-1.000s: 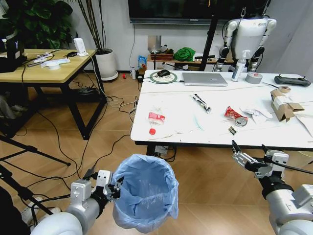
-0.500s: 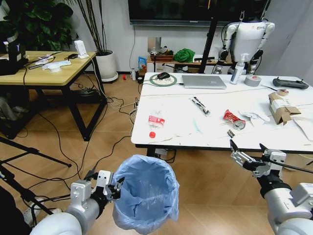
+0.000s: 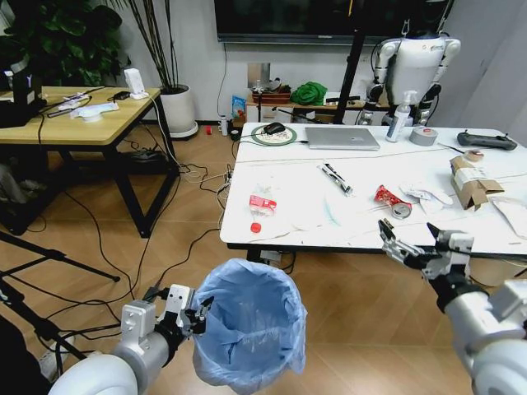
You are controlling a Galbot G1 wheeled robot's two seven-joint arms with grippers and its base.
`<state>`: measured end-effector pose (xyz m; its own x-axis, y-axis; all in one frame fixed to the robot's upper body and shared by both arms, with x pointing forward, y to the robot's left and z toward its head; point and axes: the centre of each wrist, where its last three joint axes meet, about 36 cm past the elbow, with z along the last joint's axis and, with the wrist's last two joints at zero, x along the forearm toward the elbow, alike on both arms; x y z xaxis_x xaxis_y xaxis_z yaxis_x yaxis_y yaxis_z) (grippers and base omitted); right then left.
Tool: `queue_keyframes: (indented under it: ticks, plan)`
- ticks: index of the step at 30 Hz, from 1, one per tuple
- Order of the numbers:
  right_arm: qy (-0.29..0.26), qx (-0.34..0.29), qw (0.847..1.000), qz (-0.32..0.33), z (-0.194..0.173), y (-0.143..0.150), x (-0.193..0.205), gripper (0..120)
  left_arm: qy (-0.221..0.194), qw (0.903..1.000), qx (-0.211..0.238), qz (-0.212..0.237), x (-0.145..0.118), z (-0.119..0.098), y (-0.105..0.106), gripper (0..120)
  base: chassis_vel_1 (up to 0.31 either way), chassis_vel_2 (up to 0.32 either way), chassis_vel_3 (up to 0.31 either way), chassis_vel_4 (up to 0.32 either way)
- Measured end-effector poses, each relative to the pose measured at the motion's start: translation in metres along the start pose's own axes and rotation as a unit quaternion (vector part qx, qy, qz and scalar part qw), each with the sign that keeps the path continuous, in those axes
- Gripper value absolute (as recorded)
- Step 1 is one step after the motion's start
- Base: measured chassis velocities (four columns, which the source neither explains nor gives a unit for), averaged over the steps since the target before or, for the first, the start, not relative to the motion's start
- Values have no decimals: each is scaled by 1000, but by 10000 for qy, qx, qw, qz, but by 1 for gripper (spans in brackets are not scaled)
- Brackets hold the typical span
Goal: Pick up the trash bin and place the trash from the table into it.
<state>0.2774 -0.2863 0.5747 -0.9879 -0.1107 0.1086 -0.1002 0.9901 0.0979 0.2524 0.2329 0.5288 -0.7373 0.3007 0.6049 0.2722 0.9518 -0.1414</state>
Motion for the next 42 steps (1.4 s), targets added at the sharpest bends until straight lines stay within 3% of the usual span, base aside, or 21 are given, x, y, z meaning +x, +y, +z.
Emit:
queue_keyframes:
  ticks: [4, 15, 16, 26, 34, 42]
  plan:
    - [-9, -52, 9999, -145, -17, -8, -27, 100, 11, 10000, -29, 3, 0, 0, 1, 2, 0, 0, 0, 0]
    - [294, -200, 9992, -172, -15, -7, -87, 100, -3, 10000, -28, 34, 0, -2, 1, 2, 0, 0, 0, 0]
    - [445, -267, 9985, -144, -13, 0, -106, 100, -12, 10000, -19, 49, 0, -2, 1, 2, 0, 0, 0, 0]
    - [1153, -357, 9916, -463, -9, 38, -153, 100, -86, 9998, 99, 129, -1, -3, -1, 2, 0, 0, 0, 0]
    - [1847, -559, 9803, -427, -8, 53, -169, 100, -83, 9998, 142, 113, -4, -2, -1, 2, 0, 0, 0, 0]
    - [2164, -616, 9742, -147, -11, 60, -177, 98, -69, 9997, 207, 120, -2, 0, -2, 2, 0, 0, 0, 0]
